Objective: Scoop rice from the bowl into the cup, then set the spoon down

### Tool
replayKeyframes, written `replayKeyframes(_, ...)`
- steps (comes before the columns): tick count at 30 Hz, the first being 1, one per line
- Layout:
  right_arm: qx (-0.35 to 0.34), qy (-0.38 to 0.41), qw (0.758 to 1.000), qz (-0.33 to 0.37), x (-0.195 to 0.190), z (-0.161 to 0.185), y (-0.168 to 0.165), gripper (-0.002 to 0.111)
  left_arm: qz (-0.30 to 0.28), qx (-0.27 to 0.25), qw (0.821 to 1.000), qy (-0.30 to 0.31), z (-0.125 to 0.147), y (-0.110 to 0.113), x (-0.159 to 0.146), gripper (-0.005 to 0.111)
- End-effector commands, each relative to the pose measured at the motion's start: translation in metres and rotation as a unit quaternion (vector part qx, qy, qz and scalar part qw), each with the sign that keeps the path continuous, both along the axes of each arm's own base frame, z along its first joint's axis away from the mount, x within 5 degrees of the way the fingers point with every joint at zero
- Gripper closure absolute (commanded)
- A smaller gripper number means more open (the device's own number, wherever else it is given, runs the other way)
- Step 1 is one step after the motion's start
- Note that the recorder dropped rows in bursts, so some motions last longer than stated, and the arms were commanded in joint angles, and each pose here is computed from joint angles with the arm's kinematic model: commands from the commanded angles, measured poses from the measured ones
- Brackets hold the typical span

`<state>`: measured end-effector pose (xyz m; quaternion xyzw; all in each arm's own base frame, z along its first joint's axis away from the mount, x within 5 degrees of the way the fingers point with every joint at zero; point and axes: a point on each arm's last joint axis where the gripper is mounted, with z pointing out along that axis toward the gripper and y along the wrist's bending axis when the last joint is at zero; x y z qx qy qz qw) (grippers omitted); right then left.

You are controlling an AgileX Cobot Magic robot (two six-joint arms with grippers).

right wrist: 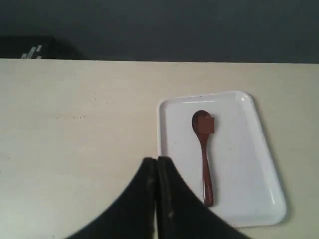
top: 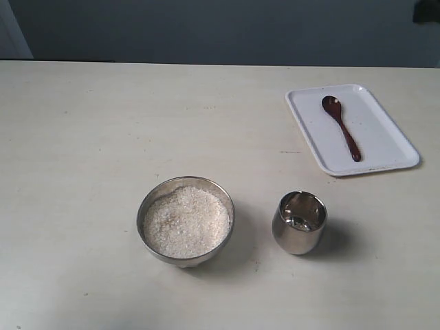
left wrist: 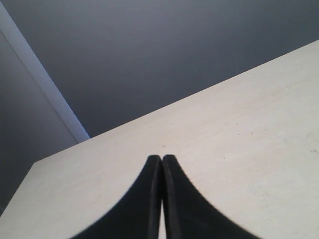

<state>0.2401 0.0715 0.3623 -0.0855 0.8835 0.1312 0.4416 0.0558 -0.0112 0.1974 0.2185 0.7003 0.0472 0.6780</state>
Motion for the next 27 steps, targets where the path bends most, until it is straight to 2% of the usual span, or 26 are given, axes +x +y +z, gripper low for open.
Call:
replayKeyframes(1,-0.038,-0.043,0.998,-0.003,-0.067,-0.017,-0.022,0.109,-0.001,-0.006,1.0,-0.006,0.002,0.0,-0.001,0.106)
replayKeyframes(3,-0.06,-0.025,0.998,0.002,-0.095,-0.026,-0.031,0.109,-0.001,-0.006,1.0,-0.007,0.003,0.0,-0.001,0.106)
replayKeyframes(7,-0.049,-0.035,0.998,0.005,-0.122,-0.018,-0.036,0.109,-0.001,-0.006,1.0,-0.007,0.003,0.0,-0.001,0.106)
replayKeyframes(20,-0.011,-0.099,0.995,0.014,-0.155,-0.003,-0.04,0.109,-0.001,-0.006,1.0,-0.007,0.003,0.0,-0.001,0.106)
replayKeyframes(27,0.0,-0.116,0.992,-0.059,-0.161,0.001,-0.053,0.109,-0.001,-0.006,1.0,-0.007,0.003,0.0,-0.001,0.106)
